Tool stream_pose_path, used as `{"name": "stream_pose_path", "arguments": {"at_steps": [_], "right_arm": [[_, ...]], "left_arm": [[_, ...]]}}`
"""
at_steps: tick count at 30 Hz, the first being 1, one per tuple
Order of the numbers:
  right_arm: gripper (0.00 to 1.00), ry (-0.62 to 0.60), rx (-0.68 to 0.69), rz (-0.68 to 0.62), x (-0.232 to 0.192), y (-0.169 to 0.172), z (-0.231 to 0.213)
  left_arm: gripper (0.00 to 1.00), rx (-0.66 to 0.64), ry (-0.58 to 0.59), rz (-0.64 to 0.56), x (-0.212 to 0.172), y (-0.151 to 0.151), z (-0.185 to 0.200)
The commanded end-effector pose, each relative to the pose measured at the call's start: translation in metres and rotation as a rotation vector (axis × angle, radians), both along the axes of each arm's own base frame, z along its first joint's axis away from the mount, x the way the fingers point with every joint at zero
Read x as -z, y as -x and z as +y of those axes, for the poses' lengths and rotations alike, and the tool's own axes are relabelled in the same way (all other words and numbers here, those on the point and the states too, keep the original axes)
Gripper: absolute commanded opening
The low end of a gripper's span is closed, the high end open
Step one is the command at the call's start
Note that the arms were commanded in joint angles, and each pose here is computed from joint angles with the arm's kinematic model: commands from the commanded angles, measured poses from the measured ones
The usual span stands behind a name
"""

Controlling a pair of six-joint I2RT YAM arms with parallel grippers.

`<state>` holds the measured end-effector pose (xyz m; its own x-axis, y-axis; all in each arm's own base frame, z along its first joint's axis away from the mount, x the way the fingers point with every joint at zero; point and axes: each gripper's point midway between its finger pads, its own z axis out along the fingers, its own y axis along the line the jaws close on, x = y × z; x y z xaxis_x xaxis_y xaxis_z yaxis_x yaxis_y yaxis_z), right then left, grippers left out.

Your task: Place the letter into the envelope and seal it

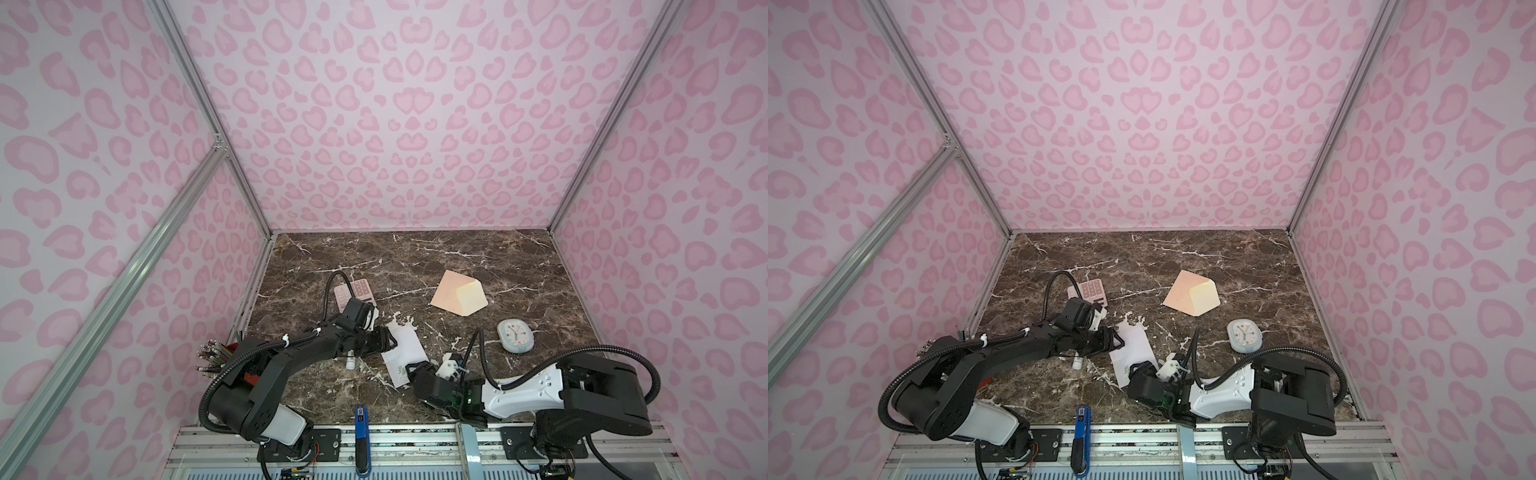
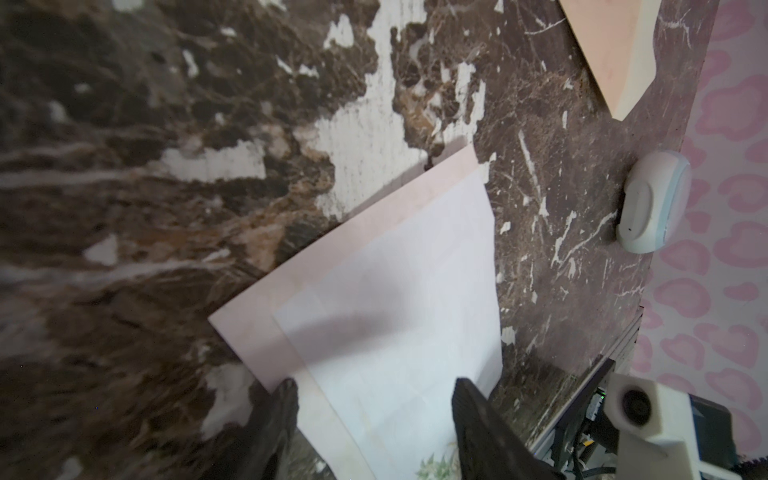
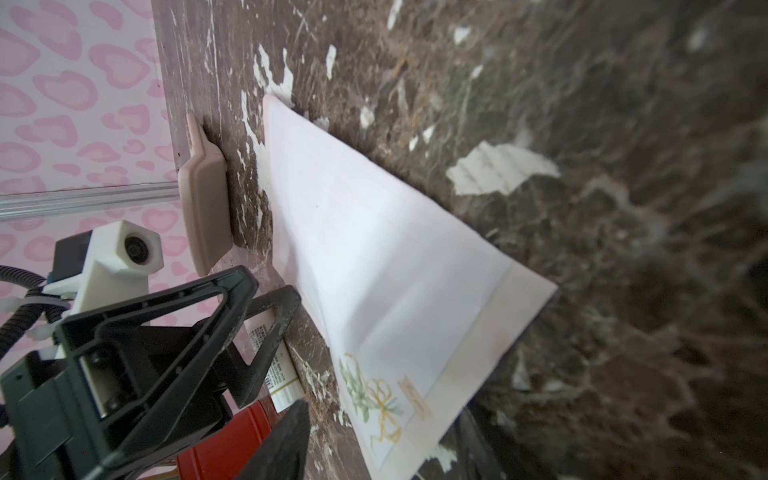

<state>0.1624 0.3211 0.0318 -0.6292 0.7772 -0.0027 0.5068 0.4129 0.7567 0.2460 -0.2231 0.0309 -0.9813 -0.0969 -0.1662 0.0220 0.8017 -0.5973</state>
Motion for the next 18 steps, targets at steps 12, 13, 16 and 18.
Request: {"name": "stream_pose_path", "arguments": {"at_steps": [12, 13, 16, 18], "right_arm": [[0.65, -0.009, -0.004, -0.012, 0.007, 0.0, -0.007], [0.66, -0.024, 0.001, -0.016, 0.005, 0.0, -0.006], [0.66, -0.06, 0.02, -0.019, 0.001, -0.002, -0.005], [0.65, -0.084, 0.035, -0.024, 0.0, -0.004, -0.004]], "left_arm": [[0.62, 0.001, -0.065, 0.044, 0.014, 0.008, 0.01], [0.62, 0.001, -0.066, 0.046, 0.014, 0.008, 0.01], [0.62, 0.003, -0.065, 0.045, 0.015, 0.008, 0.01], [0.62, 0.002, -0.065, 0.046, 0.015, 0.009, 0.01]]}}
